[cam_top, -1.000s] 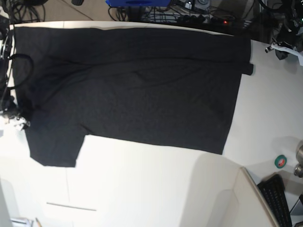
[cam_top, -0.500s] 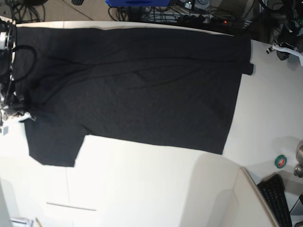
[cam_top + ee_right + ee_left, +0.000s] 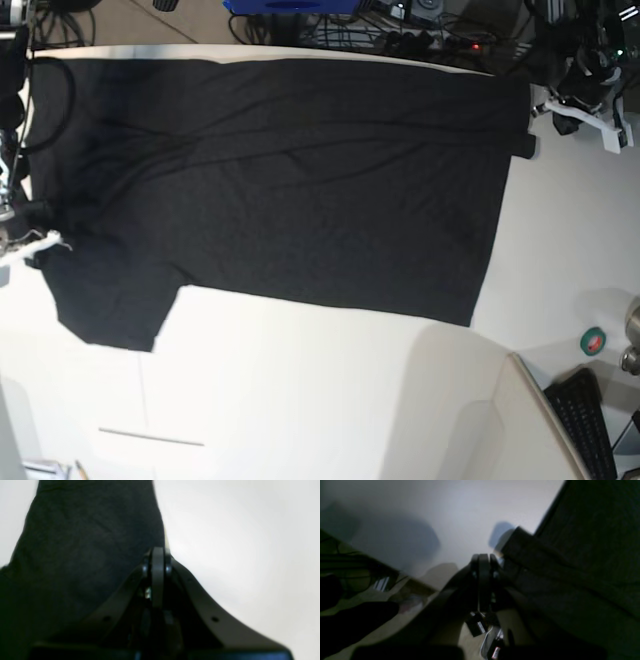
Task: Layout the t-shirt on the table in an organized manner, then fold the t-shirt properly
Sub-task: 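Grasp the sleeve corner with the right gripper and tuck it inward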
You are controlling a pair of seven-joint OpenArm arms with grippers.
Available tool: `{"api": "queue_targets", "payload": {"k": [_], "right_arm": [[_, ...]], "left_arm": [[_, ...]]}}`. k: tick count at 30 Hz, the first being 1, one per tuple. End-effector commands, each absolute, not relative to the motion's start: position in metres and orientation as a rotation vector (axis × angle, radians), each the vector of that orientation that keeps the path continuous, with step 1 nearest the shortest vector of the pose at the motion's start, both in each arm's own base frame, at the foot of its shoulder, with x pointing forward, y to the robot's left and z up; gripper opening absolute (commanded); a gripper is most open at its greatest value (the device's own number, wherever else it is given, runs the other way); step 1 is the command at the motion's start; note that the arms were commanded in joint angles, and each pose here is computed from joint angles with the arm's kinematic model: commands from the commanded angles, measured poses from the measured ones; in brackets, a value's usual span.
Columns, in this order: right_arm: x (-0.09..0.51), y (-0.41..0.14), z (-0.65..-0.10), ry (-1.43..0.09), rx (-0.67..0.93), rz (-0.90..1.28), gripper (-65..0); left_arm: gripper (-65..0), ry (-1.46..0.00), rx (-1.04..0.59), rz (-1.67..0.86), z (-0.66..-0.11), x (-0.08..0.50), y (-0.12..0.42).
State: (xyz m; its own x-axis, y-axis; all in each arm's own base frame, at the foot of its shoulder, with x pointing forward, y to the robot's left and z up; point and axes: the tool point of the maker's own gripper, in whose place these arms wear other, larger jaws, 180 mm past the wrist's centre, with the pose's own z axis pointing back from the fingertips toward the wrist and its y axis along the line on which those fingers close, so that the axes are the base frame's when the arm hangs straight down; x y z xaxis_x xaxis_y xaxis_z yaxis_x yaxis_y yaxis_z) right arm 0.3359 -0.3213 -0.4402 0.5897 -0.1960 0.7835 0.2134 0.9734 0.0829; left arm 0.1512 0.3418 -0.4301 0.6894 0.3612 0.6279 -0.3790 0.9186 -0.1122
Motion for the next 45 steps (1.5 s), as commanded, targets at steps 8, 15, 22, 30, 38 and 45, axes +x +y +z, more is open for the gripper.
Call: {"api": "queue_targets", "payload": {"k": [8, 15, 22, 30, 38, 45], "right_arm": [[0.335, -0.313, -0.394, -1.008, 0.009, -0.25, -65.0], [0.306, -0.285, -0.397, -0.918, 0.07, -0.28, -65.0], [0.277, -0.243, -0.43, -0.79, 0.161, -0.326, -65.0], [0.287, -0.252, -0.408, -0.849, 0.154, -0.357, -29.3], [0.334, -0.324, -0.423, -0.793, 0.154, -0.594, -30.0], [0.336, -0.337, -0.474, -0.68, 0.174, -0.727, -30.0]], "left_arm": [[-65.0, -0.764, 0.022, 0.385, -0.415, 0.175, 0.343], [-65.0, -0.785, 0.021, 0.386, -0.412, 0.184, 0.344], [-65.0, -0.794, 0.019, 0.387, -0.41, 0.188, 0.344], [-65.0, -0.797, 0.025, 0.395, -0.409, 0.188, 0.347], [-65.0, -0.798, 0.024, 0.394, -0.409, 0.189, 0.347], [-65.0, -0.799, 0.026, 0.396, -0.409, 0.189, 0.348]]}}
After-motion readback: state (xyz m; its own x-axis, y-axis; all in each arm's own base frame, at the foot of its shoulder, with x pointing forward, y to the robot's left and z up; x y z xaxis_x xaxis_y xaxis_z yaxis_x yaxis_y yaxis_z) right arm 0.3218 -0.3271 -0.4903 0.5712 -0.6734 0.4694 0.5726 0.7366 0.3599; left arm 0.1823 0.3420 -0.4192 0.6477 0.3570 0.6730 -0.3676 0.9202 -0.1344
